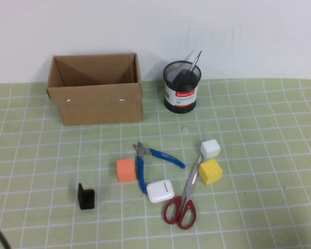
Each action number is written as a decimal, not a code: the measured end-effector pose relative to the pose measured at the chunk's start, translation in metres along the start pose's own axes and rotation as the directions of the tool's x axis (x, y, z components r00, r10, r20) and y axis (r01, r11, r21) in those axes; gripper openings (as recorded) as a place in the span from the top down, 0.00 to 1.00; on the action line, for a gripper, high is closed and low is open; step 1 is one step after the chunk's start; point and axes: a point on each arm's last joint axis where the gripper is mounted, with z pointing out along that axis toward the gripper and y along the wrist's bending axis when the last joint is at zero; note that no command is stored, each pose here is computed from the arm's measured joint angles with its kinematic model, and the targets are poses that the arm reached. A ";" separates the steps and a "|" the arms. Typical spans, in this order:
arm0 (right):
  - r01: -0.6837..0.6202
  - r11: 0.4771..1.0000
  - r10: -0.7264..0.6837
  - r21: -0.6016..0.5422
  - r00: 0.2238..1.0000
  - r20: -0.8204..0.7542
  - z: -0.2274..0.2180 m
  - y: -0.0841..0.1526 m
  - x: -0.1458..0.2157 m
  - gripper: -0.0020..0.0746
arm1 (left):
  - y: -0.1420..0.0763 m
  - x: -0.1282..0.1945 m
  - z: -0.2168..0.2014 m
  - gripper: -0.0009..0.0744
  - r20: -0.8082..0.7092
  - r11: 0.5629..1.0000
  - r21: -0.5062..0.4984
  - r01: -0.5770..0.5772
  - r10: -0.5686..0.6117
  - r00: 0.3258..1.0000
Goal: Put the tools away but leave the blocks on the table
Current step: Pick up the pliers from the table
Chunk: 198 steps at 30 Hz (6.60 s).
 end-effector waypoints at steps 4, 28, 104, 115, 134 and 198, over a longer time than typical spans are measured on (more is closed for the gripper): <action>0.000 1.000 0.000 0.000 1.000 0.000 0.000 0.000 0.000 0.99 | 0.004 0.005 -0.001 0.99 0.024 1.000 -0.029 -0.006 0.007 1.000; 0.000 1.000 0.000 0.000 1.000 0.000 0.000 0.000 0.000 0.99 | 0.009 0.089 0.036 0.99 0.609 0.970 -0.234 -0.068 0.201 0.767; -0.460 0.868 0.489 -0.188 0.858 0.160 -0.003 0.008 -0.021 0.99 | 0.008 0.135 0.079 0.99 0.417 0.991 -0.112 0.071 -0.018 0.909; -0.631 0.738 0.656 -0.239 0.754 0.034 -0.009 0.013 -0.035 0.99 | 0.008 0.135 0.079 0.99 0.417 0.991 -0.112 0.071 -0.018 0.909; -0.350 0.915 0.106 -0.198 0.685 -0.721 0.078 0.041 -0.135 0.99 | 0.008 0.135 0.079 0.99 0.416 0.991 -0.112 0.071 -0.019 0.909; 0.299 0.475 -0.851 -0.828 0.397 -0.345 0.301 0.343 -0.081 0.90 | 0.008 0.135 0.079 0.99 0.416 0.991 -0.112 0.071 -0.019 0.909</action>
